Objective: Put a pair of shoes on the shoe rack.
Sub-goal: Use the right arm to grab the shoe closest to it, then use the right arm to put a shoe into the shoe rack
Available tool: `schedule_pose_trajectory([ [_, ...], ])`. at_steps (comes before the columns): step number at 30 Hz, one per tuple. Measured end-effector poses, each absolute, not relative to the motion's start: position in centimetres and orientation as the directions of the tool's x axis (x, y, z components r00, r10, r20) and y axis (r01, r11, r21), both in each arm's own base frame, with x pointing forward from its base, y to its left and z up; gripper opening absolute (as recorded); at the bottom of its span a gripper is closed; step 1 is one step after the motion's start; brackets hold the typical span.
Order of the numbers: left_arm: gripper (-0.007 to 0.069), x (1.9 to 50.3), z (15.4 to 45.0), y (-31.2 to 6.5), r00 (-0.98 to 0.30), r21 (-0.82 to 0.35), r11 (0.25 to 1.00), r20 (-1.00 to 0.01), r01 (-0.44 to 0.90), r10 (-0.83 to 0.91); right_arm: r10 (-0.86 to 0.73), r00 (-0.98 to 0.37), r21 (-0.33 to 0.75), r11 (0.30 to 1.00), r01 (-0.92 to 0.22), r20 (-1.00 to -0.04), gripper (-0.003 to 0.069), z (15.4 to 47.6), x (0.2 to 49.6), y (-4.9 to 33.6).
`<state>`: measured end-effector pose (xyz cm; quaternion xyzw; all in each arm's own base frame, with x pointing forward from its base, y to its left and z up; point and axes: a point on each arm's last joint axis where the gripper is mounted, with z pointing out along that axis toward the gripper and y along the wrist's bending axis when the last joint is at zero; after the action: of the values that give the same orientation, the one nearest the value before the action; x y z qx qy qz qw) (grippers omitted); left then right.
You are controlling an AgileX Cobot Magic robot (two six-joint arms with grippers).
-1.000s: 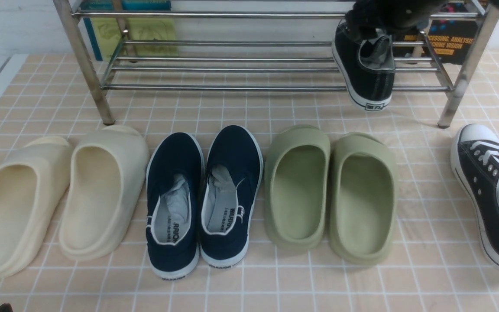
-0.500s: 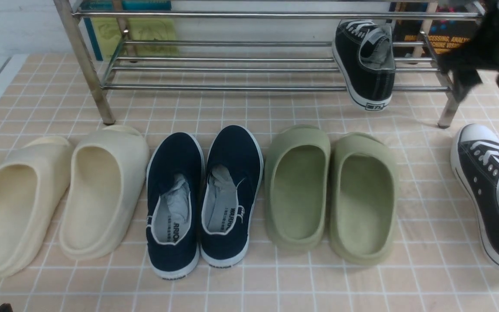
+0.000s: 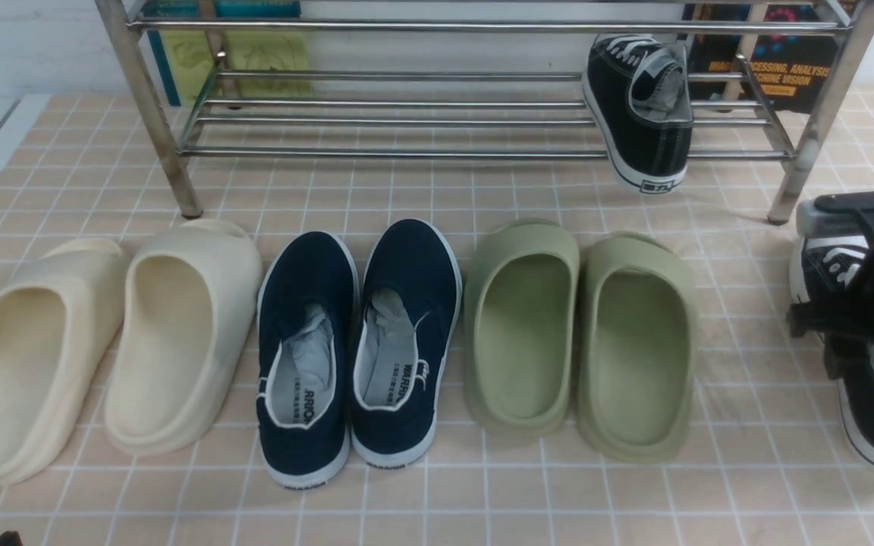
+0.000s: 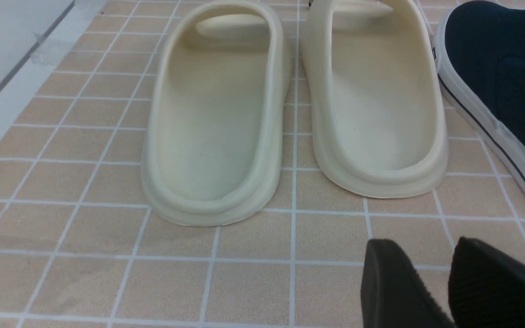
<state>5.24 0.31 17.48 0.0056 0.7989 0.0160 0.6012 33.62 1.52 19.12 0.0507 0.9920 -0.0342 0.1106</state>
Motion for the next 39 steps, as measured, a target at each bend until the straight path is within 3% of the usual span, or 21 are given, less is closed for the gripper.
schedule_pose_trajectory([
  [1,0.0240,5.2,17.5,0.3,-0.277,0.032,0.999,-0.960,-0.010,0.028,0.089,-0.971,-0.060,0.993,0.105,-0.224,0.0298,19.1,33.7,1.5],
  [4,0.0240,5.2,17.5,0.3,-0.277,0.032,0.999,-0.960,-0.010,0.028,0.085,-0.967,-0.060,0.993,0.102,-0.241,0.0092,19.3,33.7,1.5],
  [6,0.0240,5.2,17.5,0.3,-0.277,0.032,0.999,-0.960,-0.010,0.028,0.081,-0.963,-0.054,0.994,0.098,-0.256,0.0031,20.0,33.5,1.5],
  [14,0.0240,5.2,17.5,0.3,-0.277,0.032,0.999,-0.960,-0.010,0.028,0.001,-0.935,0.030,0.999,-0.011,-0.355,0.0029,25.5,31.7,3.6],
  [23,0.0240,5.2,17.5,0.3,-0.277,0.032,0.999,-0.960,-0.010,0.028,0.000,-0.871,0.068,0.997,-0.039,-0.491,0.0029,28.7,36.3,4.6],
  [27,0.0240,5.2,17.5,0.3,-0.277,0.032,0.999,-0.960,-0.010,0.028,0.005,-0.826,0.088,0.995,-0.055,-0.564,0.0029,30.1,40.7,5.5],
  [31,0.0240,5.2,17.5,0.3,-0.277,0.033,0.999,-0.960,-0.010,0.029,-0.022,-0.780,0.045,0.997,-0.064,-0.626,0.0029,30.2,44.7,5.4],
  [39,0.0240,5.2,17.5,0.3,-0.277,0.033,0.999,-0.960,-0.010,0.029,-0.081,-0.794,-0.022,0.996,-0.084,-0.602,0.0029,27.7,49.5,5.6],
])
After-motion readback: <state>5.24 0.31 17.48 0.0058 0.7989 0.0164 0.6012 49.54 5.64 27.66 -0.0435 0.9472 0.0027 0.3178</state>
